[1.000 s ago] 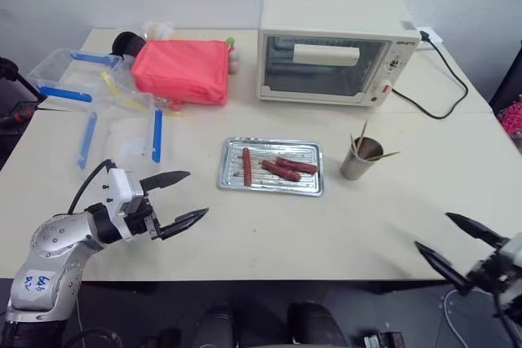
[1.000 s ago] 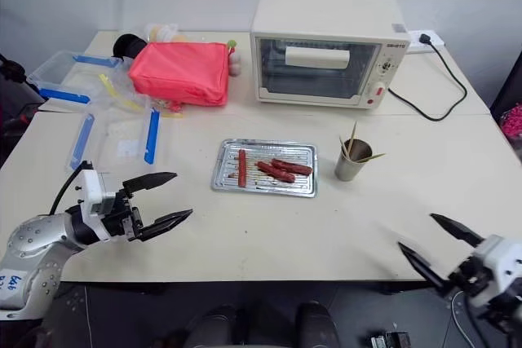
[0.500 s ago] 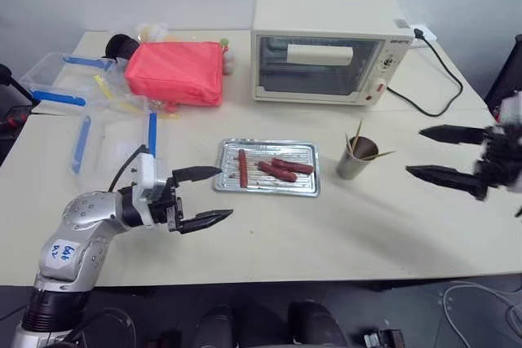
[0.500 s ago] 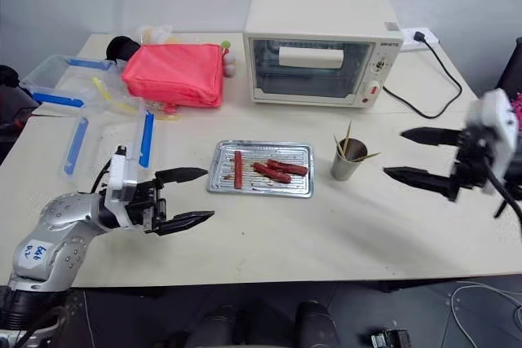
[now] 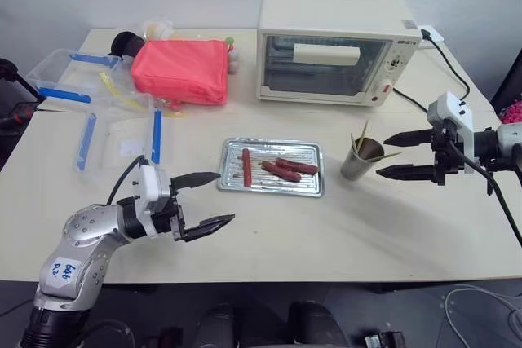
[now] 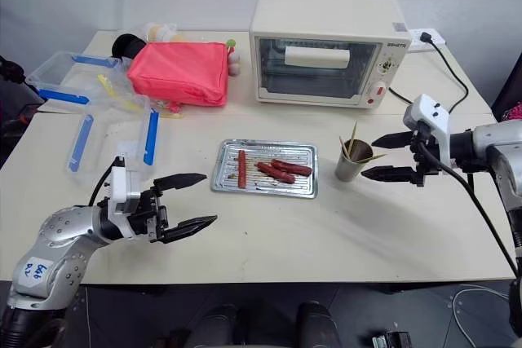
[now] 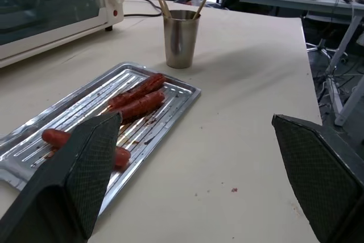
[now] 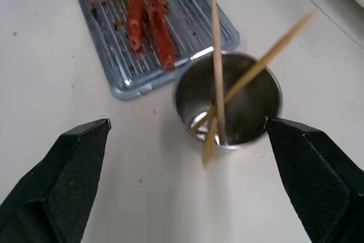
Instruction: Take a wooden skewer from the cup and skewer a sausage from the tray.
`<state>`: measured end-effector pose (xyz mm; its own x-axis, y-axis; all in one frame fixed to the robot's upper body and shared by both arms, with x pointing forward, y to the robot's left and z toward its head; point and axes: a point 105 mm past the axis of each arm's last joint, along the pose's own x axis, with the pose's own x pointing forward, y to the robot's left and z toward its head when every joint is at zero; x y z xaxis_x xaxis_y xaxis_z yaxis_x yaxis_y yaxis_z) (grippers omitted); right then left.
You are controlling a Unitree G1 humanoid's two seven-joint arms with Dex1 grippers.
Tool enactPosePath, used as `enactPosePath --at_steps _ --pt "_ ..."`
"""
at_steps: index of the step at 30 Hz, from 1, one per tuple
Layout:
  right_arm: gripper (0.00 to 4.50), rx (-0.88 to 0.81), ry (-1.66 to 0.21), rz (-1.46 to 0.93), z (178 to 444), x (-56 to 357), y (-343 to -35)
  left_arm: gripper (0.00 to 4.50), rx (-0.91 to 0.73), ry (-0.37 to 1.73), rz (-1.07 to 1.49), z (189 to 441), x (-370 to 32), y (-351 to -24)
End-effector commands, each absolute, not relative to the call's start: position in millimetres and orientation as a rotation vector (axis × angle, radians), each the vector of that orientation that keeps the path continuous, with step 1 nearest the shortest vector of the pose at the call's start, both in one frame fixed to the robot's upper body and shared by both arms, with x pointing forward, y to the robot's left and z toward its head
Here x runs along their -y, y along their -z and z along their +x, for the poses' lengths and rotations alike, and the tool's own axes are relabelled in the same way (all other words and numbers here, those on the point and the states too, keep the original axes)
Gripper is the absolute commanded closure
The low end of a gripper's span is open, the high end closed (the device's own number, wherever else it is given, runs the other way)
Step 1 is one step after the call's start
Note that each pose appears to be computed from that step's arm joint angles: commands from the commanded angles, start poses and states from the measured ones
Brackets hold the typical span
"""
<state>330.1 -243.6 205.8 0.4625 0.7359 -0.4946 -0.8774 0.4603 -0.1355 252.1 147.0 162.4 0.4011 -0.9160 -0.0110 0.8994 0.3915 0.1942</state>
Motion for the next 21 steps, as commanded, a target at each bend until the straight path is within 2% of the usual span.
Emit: enactPosePath --at_steps 1,3,13,15,21 --pt "0.18 -0.347 -1.045 -0.422 331 242 -218 0.0 0.152 1.158 0.221 247 -144 -173" --pt "0.55 -0.336 -1.048 -0.424 332 242 -220 0.0 0.151 1.157 0.222 247 -143 -172" --pt "3.98 -0.311 -1.048 -0.431 335 242 -221 0.0 0.148 1.155 0.221 247 -143 -172" --pt "4.47 -0.311 -1.048 -0.433 335 242 -221 0.0 0.148 1.154 0.222 248 -143 -172" --pt "4.47 -0.3 -1.052 -0.458 331 246 -239 0.0 0.152 1.148 0.22 248 -143 -171"
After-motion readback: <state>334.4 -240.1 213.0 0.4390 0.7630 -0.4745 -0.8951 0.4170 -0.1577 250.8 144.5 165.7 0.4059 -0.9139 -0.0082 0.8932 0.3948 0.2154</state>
